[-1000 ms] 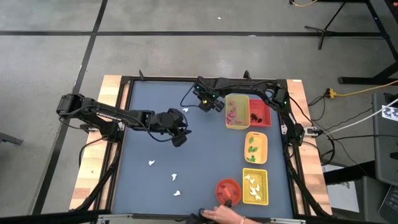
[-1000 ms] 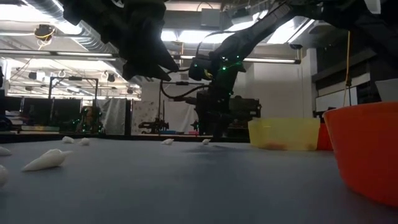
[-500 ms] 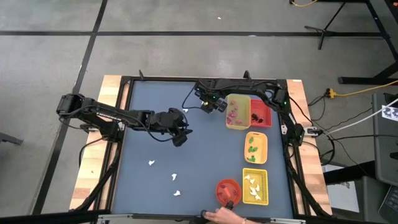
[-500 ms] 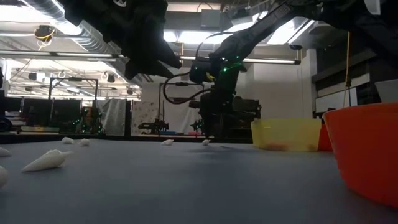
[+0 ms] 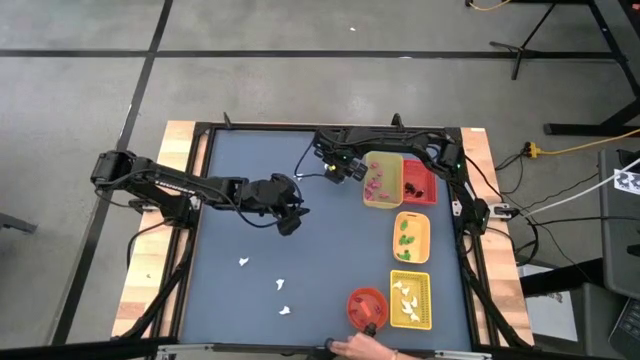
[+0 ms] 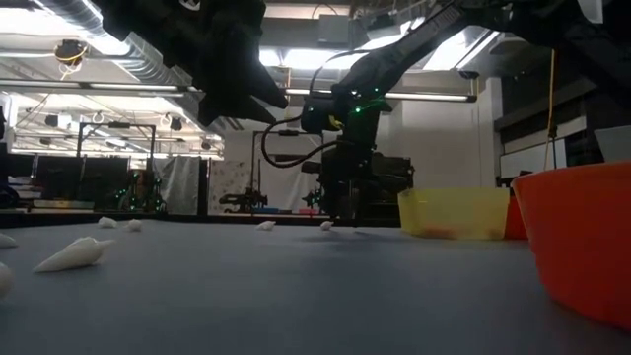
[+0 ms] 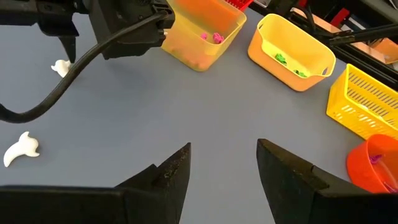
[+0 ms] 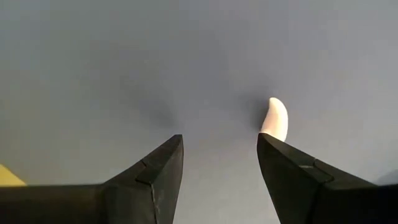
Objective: Sort Halloween decoration
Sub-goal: Put the white ghost toy into the yellow box
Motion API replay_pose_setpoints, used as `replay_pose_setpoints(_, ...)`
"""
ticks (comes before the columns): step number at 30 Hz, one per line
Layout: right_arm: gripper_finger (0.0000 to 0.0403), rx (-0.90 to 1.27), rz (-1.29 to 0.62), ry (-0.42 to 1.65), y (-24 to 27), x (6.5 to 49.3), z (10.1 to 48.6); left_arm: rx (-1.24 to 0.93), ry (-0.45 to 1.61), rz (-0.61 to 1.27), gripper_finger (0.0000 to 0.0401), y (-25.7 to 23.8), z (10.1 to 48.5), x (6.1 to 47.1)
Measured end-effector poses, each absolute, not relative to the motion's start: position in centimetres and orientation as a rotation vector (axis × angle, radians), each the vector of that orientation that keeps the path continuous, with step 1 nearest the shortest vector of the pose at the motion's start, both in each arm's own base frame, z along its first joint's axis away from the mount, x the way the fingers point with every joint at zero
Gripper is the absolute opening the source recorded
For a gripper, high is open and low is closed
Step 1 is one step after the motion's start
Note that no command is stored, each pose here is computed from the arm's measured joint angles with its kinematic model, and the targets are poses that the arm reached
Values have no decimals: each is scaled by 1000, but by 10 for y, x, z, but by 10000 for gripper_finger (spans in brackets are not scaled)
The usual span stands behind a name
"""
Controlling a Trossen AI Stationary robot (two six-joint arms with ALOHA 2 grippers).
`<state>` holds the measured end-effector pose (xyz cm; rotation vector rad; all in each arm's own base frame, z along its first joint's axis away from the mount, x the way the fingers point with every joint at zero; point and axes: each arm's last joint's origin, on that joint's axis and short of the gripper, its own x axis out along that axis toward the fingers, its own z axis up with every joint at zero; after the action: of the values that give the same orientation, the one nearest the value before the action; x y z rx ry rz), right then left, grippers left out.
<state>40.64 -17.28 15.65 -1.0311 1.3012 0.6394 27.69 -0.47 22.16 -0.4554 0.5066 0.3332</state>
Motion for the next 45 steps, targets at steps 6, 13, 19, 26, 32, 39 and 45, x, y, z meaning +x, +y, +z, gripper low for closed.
replay_pose_setpoints(6, 204, -1055, 603, 1283, -174, 410, 158, -455, 507, 333, 167, -5, 222, 277)
replay_pose_setpoints(13, 204, -1176, 428, 1378, -182, 415, 161, -454, 507, 333, 167, -5, 222, 277)
replay_pose_setpoints(19, 204, -1246, 397, 1442, -185, 415, 162, -454, 507, 333, 167, -5, 222, 277)
replay_pose_setpoints(26, 204, -1241, 344, 1262, -187, 426, 167, -454, 507, 332, 167, -5, 222, 277)
replay_pose_setpoints(32, 204, -1146, 427, 1109, -183, 429, 167, -454, 507, 332, 167, -5, 222, 277)
replay_pose_setpoints(39, 204, -1125, 420, 1061, -183, 432, 168, -453, 507, 332, 167, -5, 222, 277)
replay_pose_setpoints(45, 204, -1078, 459, 1015, -190, 429, 164, -453, 507, 332, 167, -5, 222, 277)
